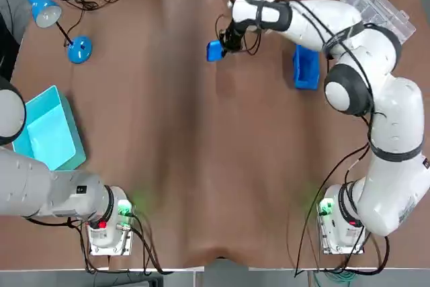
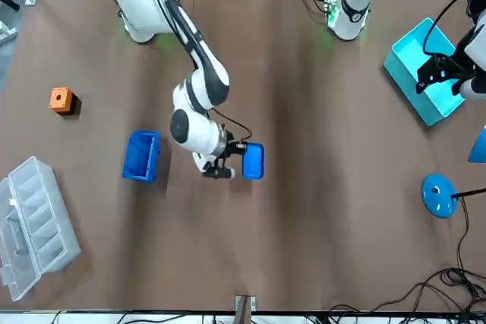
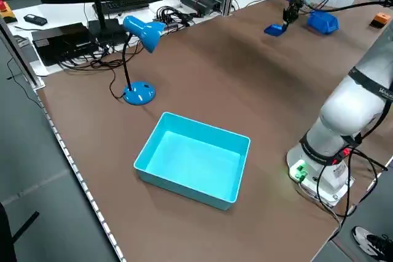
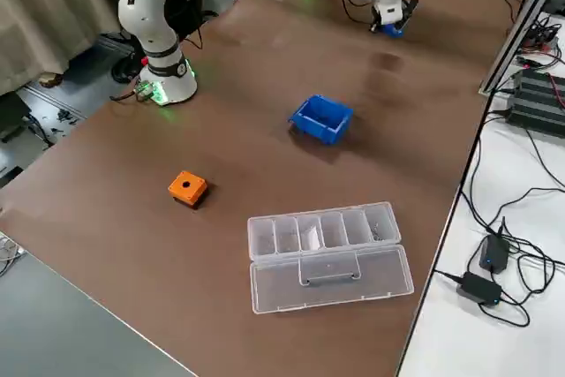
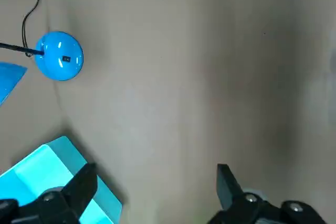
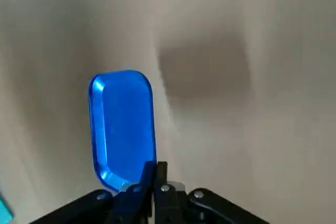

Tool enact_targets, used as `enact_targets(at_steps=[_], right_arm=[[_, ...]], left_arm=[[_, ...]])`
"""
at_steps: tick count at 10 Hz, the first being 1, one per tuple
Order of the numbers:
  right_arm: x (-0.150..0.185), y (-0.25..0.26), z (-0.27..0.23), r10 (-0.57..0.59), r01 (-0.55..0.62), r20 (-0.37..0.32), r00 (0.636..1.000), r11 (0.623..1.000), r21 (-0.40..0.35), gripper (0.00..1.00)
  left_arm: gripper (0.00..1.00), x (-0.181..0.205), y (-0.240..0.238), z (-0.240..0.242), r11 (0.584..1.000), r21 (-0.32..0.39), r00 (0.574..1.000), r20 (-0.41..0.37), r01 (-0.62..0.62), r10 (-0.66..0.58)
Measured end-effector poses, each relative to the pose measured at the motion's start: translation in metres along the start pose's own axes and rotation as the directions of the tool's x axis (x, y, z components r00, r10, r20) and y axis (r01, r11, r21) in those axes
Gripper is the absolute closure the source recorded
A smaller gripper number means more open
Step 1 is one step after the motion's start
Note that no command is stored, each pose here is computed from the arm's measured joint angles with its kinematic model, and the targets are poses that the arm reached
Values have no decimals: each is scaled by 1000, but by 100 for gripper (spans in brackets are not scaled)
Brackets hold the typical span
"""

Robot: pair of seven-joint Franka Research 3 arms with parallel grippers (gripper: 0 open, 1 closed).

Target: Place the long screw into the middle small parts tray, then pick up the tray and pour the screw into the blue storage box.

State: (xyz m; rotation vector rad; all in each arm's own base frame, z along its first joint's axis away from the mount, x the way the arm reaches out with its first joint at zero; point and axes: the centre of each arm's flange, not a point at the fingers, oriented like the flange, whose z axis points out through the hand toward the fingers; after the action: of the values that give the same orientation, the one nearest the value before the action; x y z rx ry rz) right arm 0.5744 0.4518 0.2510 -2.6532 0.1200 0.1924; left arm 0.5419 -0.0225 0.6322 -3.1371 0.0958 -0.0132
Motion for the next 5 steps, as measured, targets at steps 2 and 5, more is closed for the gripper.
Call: enact_targets(at_steps=[2, 5], right_arm=[[-13, -8, 32, -81, 81, 5, 997, 997, 9, 96], [-15, -5, 53, -109, 109, -10, 994, 993, 34, 96]], left_arm=[[0, 0, 0, 0, 1000, 0, 1000, 0, 0, 0], [0, 0, 0, 0, 1000, 0, 1000, 0, 0, 0]])
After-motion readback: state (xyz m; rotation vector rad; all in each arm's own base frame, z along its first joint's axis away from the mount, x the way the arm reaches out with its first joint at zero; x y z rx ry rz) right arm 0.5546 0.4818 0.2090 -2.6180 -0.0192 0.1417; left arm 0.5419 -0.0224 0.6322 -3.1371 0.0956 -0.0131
